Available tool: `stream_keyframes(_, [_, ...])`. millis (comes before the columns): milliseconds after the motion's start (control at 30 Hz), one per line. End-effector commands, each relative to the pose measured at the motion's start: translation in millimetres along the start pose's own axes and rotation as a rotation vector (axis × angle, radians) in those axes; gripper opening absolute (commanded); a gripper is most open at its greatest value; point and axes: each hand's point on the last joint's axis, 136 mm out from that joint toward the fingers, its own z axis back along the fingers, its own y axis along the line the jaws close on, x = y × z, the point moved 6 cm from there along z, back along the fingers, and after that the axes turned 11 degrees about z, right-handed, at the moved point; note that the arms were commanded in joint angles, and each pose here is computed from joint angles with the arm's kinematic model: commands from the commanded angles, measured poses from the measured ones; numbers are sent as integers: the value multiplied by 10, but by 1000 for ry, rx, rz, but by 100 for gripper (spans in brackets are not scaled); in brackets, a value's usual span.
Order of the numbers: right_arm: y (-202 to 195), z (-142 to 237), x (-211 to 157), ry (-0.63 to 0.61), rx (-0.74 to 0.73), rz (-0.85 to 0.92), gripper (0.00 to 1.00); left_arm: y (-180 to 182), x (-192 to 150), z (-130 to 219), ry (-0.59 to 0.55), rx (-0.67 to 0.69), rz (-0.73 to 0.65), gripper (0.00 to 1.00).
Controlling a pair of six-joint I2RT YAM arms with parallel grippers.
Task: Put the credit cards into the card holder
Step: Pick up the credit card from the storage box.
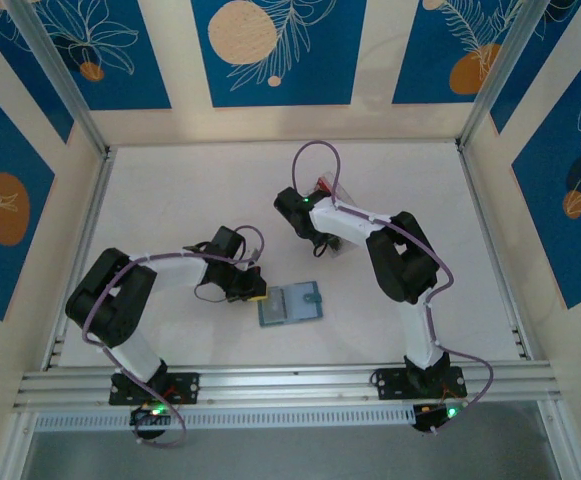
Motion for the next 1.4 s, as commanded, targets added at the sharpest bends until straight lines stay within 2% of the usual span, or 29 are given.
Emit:
stream_keyframes(0, [-77,47,22,-13,-39,3,72,381,-149,-97,34,156,76,0])
stream_keyframes(200, [-124,73,39,-22,-17,0,64,374,-138,-102,36,153,76,0])
stream_keyframes(667, [-167,111,69,-36,3,9,37,368,-129,-113,38,150,75,0])
stream_keyframes(1367, [-244,202,117,-48,13,24,18,387,-129,-133,40,149,80,0])
